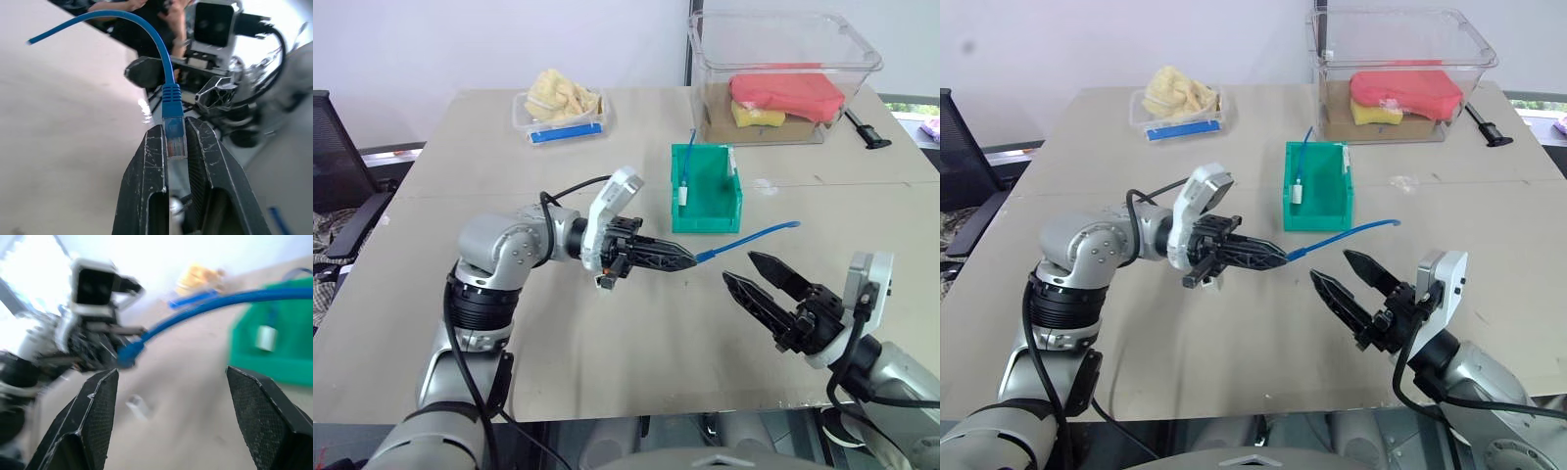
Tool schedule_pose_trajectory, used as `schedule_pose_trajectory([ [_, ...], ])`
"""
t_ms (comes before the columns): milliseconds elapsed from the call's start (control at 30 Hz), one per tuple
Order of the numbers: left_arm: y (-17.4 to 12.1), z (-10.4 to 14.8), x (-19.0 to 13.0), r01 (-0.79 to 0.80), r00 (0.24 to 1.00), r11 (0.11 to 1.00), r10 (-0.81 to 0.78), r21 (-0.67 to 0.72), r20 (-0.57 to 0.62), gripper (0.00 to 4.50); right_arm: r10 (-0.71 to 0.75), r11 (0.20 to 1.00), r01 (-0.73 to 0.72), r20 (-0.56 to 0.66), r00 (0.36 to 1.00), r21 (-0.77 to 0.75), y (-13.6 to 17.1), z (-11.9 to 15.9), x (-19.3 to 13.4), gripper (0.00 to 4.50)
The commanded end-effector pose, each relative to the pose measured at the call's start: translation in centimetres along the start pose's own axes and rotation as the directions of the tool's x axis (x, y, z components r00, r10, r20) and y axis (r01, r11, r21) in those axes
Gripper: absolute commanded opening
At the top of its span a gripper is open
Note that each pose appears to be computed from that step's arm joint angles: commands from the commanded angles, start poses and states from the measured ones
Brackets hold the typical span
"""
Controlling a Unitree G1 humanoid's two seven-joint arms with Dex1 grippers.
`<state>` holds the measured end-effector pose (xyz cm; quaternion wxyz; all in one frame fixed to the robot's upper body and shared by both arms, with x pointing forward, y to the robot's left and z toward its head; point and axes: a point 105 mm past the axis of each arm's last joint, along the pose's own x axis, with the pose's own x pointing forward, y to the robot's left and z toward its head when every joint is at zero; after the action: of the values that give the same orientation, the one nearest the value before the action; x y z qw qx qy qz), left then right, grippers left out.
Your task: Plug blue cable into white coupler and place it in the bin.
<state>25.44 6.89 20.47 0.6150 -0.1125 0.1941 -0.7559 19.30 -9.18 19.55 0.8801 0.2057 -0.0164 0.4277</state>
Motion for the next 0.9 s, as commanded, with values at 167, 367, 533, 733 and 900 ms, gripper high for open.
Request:
schedule_pose_trajectory([
  [167,-1.8,1.0,0.0,0.044,0.998,0.998,-0.046,0.046,0.036,0.10,0.141,0.985,-0.141,0.002,0.990,0.101,1.6,0.5,1.2,3.41],
  [367,-1.9,0.6,0.3,0.033,0.999,0.997,-0.035,0.063,0.040,0.10,0.172,0.975,-0.172,0.015,0.985,0.142,2.1,0.8,1.5,3.41],
  [533,-2.1,0.5,0.6,0.032,0.998,0.996,-0.036,0.078,0.043,0.10,0.181,0.969,-0.180,0.010,0.983,0.168,2.3,0.5,1.7,3.41],
  [733,-2.2,0.5,0.6,0.030,0.998,0.996,-0.034,0.084,0.044,0.10,0.175,0.968,-0.173,0.007,0.985,0.182,2.1,0.4,2.0,3.41],
  [900,-2.3,0.3,0.6,0.031,0.998,0.996,-0.034,0.084,0.043,0.00,0.185,0.962,-0.183,0.009,0.983,0.203,2.2,0.3,1.9,2.66],
])
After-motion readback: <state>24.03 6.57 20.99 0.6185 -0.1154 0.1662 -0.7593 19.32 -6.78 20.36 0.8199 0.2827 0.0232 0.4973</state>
